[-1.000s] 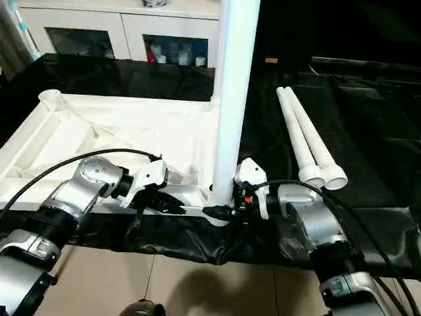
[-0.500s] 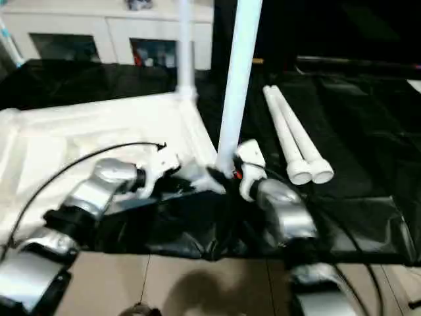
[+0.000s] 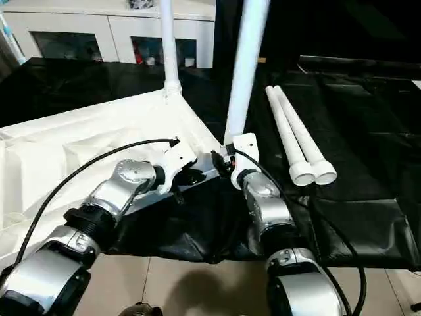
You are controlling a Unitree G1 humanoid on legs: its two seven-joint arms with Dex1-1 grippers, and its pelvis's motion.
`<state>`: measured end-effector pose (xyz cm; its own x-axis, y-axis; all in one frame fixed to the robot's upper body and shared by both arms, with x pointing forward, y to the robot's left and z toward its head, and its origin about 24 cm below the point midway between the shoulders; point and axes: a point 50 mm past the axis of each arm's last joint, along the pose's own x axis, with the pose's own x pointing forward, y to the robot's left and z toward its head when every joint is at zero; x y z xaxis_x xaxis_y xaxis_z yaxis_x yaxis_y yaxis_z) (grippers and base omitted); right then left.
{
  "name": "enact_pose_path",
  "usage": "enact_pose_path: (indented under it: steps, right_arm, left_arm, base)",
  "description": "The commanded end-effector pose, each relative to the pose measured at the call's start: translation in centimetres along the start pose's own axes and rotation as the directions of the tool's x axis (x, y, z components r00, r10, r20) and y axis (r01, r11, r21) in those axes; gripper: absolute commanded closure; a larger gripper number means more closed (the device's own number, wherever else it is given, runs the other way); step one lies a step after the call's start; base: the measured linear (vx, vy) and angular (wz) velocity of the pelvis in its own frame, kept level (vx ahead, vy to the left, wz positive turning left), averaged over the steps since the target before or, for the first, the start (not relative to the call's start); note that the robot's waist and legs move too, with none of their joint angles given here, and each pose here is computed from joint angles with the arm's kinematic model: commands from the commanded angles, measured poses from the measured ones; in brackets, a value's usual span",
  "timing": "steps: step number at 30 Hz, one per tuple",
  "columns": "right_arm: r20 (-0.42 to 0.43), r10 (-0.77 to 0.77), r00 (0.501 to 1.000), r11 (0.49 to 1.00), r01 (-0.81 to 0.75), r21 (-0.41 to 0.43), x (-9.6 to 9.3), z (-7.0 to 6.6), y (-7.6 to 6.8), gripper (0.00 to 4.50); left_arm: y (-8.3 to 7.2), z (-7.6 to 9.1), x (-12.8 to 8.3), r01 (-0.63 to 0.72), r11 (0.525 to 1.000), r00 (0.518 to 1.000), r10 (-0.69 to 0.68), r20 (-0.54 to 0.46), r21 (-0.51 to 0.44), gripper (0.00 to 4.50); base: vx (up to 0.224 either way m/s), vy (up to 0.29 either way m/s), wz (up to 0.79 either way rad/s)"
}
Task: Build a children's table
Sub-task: Rotate leg to tighten
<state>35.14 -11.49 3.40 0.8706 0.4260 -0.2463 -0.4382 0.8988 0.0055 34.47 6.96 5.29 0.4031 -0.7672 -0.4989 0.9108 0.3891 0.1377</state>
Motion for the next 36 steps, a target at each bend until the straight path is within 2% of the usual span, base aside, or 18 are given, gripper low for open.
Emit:
enact_pose_path:
  steps: [1, 4, 8, 10, 11, 12, 13, 14, 15, 17, 19, 21, 24, 29, 31, 33, 36]
  right_arm:
    - [-0.021, 0.204, 0.979, 0.977, -0.205, -0.059, 0.2, -0.2, 2.5, 0.71]
    - [-0.034, 0.279, 0.960, 0.955, -0.281, -0.096, -0.3, -0.2, 2.0, 0.71]
    - [-0.060, 0.426, 0.903, 0.893, -0.430, -0.133, -1.5, 0.1, 1.4, 0.71]
    - [-0.085, 0.522, 0.849, 0.836, -0.529, -0.148, -2.5, 0.1, 1.1, 0.71]
    - [-0.087, 0.533, 0.842, 0.828, -0.540, -0.151, -2.6, 0.2, 1.1, 0.71]
    - [-0.104, 0.596, 0.796, 0.779, -0.605, -0.161, -3.3, 0.3, 0.9, 0.71]
    - [-0.107, 0.608, 0.787, 0.770, -0.617, -0.160, -3.5, 0.3, 0.9, 0.71]
    - [-0.120, 0.656, 0.746, 0.730, -0.666, -0.154, -4.0, 0.4, 0.8, 0.71]
    - [-0.120, 0.656, 0.746, 0.730, -0.666, -0.154, -4.0, 0.4, 0.8, 0.71]
    - [-0.150, 0.719, 0.678, 0.663, -0.735, -0.145, -4.8, 0.3, 0.8, 0.71]
    - [-0.160, 0.739, 0.655, 0.639, -0.756, -0.143, -5.1, 0.3, 0.9, 0.71]
    - [-0.181, 0.781, 0.598, 0.586, -0.801, -0.120, -5.8, 0.2, 1.1, 0.71]
    - [-0.192, 0.801, 0.568, 0.558, -0.823, -0.106, -6.1, 0.1, 1.3, 0.97]
    - [-0.201, 0.804, 0.560, 0.550, -0.828, -0.108, -6.2, -0.1, 1.6, 1.44]
    - [-0.200, 0.804, 0.560, 0.550, -0.828, -0.110, -6.2, -0.1, 1.8, 1.47]
    - [-0.197, 0.802, 0.563, 0.554, -0.826, -0.107, -6.3, -0.1, 1.9, 1.73]
    - [-0.185, 0.792, 0.582, 0.573, -0.813, -0.102, -6.2, -0.2, 2.0, 1.76]
  left_arm:
    - [-1.5, 1.7, 0.6, 0.137, 0.985, 0.987, -0.145, 0.072, 0.103, 4.50]
    - [-1.4, 1.1, -0.1, 0.173, 0.977, 0.982, -0.180, 0.053, 0.121, 4.50]
    - [-1.0, 0.5, -1.3, 0.226, 0.966, 0.972, -0.232, 0.036, 0.129, 4.50]
    - [-0.8, 0.2, -1.9, 0.260, 0.956, 0.964, -0.266, 0.027, 0.135, 4.50]
    - [-0.8, 0.2, -2.0, 0.264, 0.955, 0.962, -0.270, 0.026, 0.135, 4.50]
    - [-0.7, 0.1, -2.4, 0.293, 0.946, 0.954, -0.299, 0.021, 0.138, 4.50]
    - [-0.7, 0.1, -2.5, 0.299, 0.944, 0.952, -0.305, 0.020, 0.140, 4.50]
    - [-0.6, 0.0, -2.8, 0.324, 0.935, 0.944, -0.330, 0.018, 0.144, 4.50]
    - [-0.6, 0.0, -2.8, 0.324, 0.935, 0.944, -0.330, 0.018, 0.144, 4.50]
    - [-0.6, 0.0, -3.1, 0.354, 0.923, 0.933, -0.360, 0.015, 0.150, 4.50]
    - [-0.5, 0.1, -3.3, 0.365, 0.919, 0.928, -0.371, 0.013, 0.150, 4.50]
    - [-0.5, 0.0, -3.6, 0.394, 0.906, 0.917, -0.400, 0.004, 0.153, 4.50]
    - [-0.4, -0.2, -3.8, 0.410, 0.899, 0.910, -0.414, -0.005, 0.154, 4.50]
    - [-0.3, -0.4, -4.0, 0.410, 0.899, 0.911, -0.413, -0.011, 0.153, 4.50]
    - [-0.3, -0.4, -4.0, 0.406, 0.901, 0.912, -0.409, -0.012, 0.153, 4.50]
    - [-0.3, -0.5, -4.0, 0.404, 0.902, 0.913, -0.407, -0.010, 0.151, 4.50]
    - [-0.4, -0.5, -3.8, 0.386, 0.911, 0.921, -0.390, -0.002, 0.145, 4.50]
  base:
    - [0.000, 0.000, 0.00]
    - [0.000, 0.000, 0.00]
    - [0.000, 0.000, 0.00]
    - [0.000, 0.000, 0.00]
    - [0.000, 0.000, 0.00]
    - [0.000, 0.000, 0.00]
    - [0.000, 0.000, 0.00]
    - [0.000, 0.000, 0.00]
    - [0.000, 0.000, 0.00]
    - [0.000, 0.000, 0.00]
    - [0.000, 0.000, 0.00]
    - [0.000, 0.000, 0.00]
    - [0.000, 0.000, 0.00]
    - [0.000, 0.000, 0.00]
    - [0.000, 0.000, 0.00]
    - [0.000, 0.000, 0.00]
    - [0.000, 0.000, 0.00]
